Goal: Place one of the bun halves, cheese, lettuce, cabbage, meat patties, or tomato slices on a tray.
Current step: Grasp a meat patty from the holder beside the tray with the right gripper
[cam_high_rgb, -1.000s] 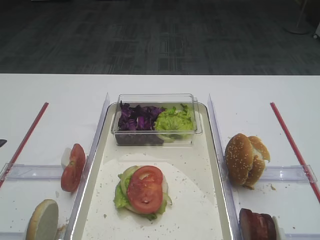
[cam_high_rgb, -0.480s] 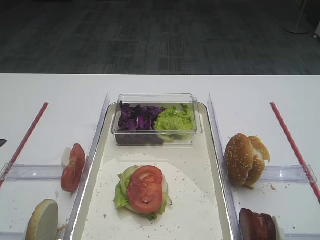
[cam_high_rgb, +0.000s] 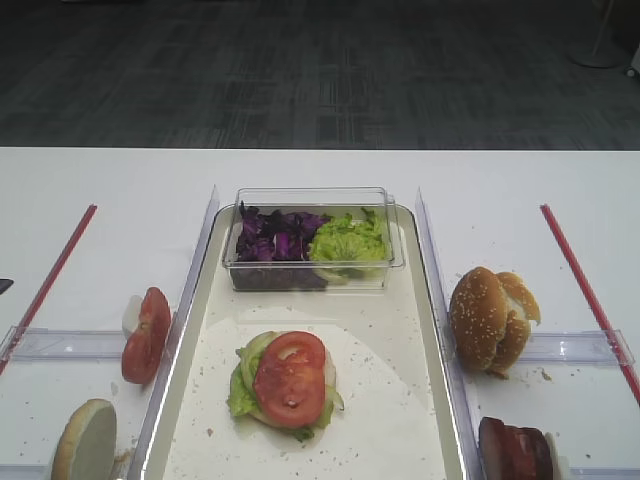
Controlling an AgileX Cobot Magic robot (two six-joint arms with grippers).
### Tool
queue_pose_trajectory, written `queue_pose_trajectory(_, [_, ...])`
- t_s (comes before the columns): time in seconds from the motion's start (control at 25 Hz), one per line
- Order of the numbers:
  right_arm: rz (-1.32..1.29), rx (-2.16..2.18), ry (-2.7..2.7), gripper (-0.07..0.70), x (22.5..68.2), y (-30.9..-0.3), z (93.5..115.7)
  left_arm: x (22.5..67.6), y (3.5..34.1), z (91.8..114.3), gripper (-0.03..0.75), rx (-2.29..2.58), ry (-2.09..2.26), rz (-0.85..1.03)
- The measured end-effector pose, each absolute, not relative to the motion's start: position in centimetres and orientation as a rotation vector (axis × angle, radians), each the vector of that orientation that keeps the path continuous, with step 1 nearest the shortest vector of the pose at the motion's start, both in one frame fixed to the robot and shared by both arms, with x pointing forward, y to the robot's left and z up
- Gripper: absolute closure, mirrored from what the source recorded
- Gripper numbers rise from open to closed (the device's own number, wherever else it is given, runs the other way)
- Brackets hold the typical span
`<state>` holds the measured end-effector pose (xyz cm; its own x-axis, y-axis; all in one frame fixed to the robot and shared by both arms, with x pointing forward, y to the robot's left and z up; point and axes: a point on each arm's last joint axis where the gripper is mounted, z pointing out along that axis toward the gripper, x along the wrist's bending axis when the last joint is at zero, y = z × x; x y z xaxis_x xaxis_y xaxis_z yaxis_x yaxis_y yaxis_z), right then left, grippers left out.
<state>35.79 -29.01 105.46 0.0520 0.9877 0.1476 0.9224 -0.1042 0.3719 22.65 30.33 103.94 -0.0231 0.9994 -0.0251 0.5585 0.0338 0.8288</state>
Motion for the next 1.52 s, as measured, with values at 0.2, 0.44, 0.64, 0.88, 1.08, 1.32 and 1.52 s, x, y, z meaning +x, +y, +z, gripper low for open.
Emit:
queue_pose_trajectory(0.2, [0.370,2.242,2.087,-0.043,38.3,-29.1,103.1,22.7,30.3,103.9,0.276,1.598,1.657,0.855])
queue_pose_trajectory(0.44, [0.272,2.279,2.158,-0.043,39.7,-29.1,101.6,22.7,30.3,103.9,0.277,1.598,1.657,0.855])
queue_pose_trajectory(0.64, [0.272,2.282,2.160,-0.043,39.8,-29.1,101.5,22.7,30.3,103.9,0.276,1.598,1.657,0.855])
queue_pose_trajectory(0.88, [0.353,2.324,2.181,-0.043,39.8,-28.4,101.7,22.7,30.3,103.9,0.276,1.598,1.657,0.855])
queue_pose_trajectory(1.08, [0.404,2.330,2.210,-0.043,39.8,-28.1,101.7,22.7,30.3,103.9,0.276,1.598,1.657,0.855])
queue_pose_trajectory(1.32, [0.394,2.298,2.264,-0.043,39.6,-27.2,101.7,22.7,30.3,103.9,0.276,1.598,1.657,0.855])
queue_pose_trajectory(1.52, [0.366,2.277,2.326,-0.043,39.2,-26.4,101.7,22.7,30.3,103.9,0.276,1.598,1.657,0.855])
